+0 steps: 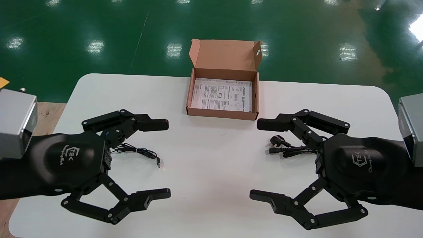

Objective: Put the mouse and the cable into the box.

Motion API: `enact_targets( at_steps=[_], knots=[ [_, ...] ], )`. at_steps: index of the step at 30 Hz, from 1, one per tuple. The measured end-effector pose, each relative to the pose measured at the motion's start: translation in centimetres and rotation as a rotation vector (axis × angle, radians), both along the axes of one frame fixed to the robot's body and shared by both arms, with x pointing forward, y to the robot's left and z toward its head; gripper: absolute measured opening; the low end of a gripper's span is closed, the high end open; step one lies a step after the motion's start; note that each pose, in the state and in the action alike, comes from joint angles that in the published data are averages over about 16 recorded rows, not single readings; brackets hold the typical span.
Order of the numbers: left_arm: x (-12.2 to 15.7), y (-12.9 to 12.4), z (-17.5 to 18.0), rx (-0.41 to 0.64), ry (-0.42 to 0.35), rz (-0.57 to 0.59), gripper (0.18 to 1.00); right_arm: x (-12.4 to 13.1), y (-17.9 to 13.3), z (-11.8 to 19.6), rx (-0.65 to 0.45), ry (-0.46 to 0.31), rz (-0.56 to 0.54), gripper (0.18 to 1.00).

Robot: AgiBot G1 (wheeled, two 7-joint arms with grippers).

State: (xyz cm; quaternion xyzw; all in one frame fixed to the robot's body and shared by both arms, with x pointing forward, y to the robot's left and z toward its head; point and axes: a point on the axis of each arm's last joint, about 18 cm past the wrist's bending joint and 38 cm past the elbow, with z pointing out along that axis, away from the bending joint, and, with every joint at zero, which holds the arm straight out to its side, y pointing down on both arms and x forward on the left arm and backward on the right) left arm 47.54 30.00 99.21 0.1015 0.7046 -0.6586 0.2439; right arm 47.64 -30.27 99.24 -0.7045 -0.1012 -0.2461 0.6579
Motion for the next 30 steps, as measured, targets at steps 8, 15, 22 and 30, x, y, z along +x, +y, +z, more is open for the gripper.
enact_targets(
  at_steps=[8, 15, 22, 30],
  knots=[
    [0.0, 0.0, 0.0, 0.0, 0.0, 0.0, 1.001, 0.0, 0.0, 0.0, 0.0, 0.0, 0.0, 1.001],
    [0.0, 0.0, 0.0, 0.0, 0.0, 0.0, 1.001, 0.0, 0.0, 0.0, 0.0, 0.0, 0.0, 1.001],
    [0.0, 0.0, 0.0, 0.001, 0.0, 0.0, 1.001, 0.0, 0.0, 0.0, 0.0, 0.0, 0.0, 1.001],
    [0.5, -1.2, -0.2, 0.107, -0.008, -0.012, 1.001, 0.3, -0.6, -0.1, -0.028, -0.019, -0.025, 1.001]
  ],
)
